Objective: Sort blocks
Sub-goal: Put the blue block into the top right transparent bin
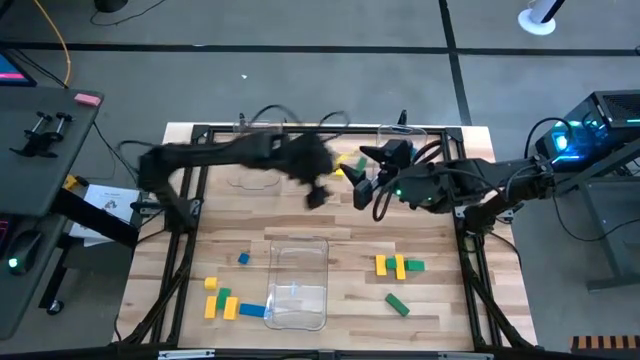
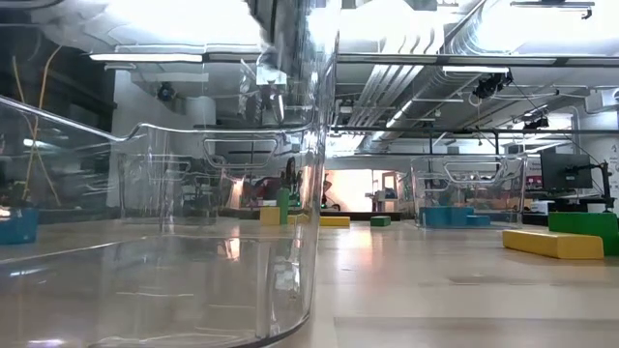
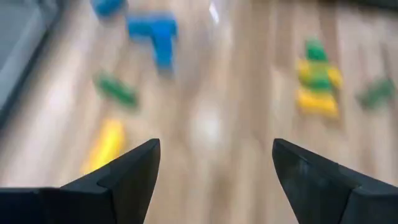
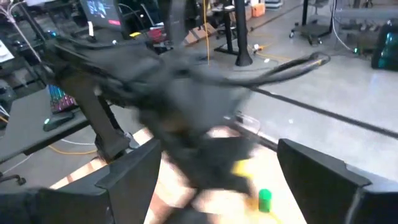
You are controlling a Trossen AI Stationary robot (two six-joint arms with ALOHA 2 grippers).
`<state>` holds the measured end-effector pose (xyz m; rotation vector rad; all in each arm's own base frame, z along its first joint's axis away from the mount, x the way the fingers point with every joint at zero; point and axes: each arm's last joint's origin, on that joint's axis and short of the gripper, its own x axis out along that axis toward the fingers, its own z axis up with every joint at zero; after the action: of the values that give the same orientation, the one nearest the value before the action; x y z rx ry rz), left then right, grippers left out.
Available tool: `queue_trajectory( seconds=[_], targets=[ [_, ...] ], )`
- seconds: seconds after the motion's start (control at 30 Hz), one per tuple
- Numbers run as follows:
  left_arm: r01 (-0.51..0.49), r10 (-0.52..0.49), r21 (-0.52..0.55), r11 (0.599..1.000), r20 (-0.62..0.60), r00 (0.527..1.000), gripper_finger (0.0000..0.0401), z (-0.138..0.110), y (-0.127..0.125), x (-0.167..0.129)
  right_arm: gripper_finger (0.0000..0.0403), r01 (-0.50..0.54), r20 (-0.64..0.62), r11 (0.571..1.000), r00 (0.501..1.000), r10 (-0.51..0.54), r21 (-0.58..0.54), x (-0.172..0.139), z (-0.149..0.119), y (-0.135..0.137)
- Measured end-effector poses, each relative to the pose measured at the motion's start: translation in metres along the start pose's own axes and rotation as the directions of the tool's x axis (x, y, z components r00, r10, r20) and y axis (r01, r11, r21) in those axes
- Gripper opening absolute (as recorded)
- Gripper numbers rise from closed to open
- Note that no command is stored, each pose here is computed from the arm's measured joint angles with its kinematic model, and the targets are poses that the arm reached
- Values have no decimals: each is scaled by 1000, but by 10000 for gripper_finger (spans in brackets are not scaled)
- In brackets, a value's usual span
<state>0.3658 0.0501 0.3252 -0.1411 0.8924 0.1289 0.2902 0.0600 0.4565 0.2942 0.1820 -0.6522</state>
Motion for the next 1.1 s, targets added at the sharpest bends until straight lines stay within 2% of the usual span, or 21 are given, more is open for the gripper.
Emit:
queue_trajectory(
  seconds=[0.07,0.17,0.27,0.3,0.37,0.43,0.5,0.6,0.67,0.7,0.87,1.0,1.1],
  targets=[
    [3,-4,-29,1000,-6,1000,293,-24,-17,-24,318,1,6,1000,1000,-1,-17,2,2,-1],
    [-47,55,-119,992,67,996,293,-69,-43,-51,318,10,8,999,1000,-9,-34,4,3,-3],
    [-69,94,-227,971,104,990,293,-124,-63,-64,318,4,1,999,1000,-4,-33,6,4,-5],
    [-67,88,-217,974,87,992,293,-142,-67,-64,318,-5,-5,999,1000,5,-32,7,4,-5],
    [-52,56,-119,992,29,998,293,-175,-74,-63,318,-21,-17,999,1000,21,-31,9,4,-6],
    [-24,28,54,998,-69,997,293,-201,-77,-59,318,-35,-30,999,999,34,-30,11,4,-7],
    [15,28,248,969,-167,986,293,-218,-77,-55,318,-41,-36,999,999,40,-29,12,5,-8],
    [99,53,467,879,-302,952,293,-233,-72,-44,318,-41,-39,999,998,40,-25,14,6,-10],
    [179,43,537,825,-375,926,293,-236,-72,-36,318,-39,-40,999,998,38,-25,15,6,-10],
    [215,29,545,810,-404,914,293,-236,-72,-31,318,-39,-40,999,998,38,-25,15,6,-10],
    [332,-48,517,789,-486,873,293,-238,-78,-9,318,-42,-55,999,998,40,-34,16,5,-11],
    [375,-106,479,794,-499,860,293,-237,-85,4,318,-39,-61,998,997,37,-38,16,4,-12],
    [379,-91,472,796,-526,845,293,-240,-87,10,318,-35,-68,998,997,33,-42,16,3,-12]
  ],
)
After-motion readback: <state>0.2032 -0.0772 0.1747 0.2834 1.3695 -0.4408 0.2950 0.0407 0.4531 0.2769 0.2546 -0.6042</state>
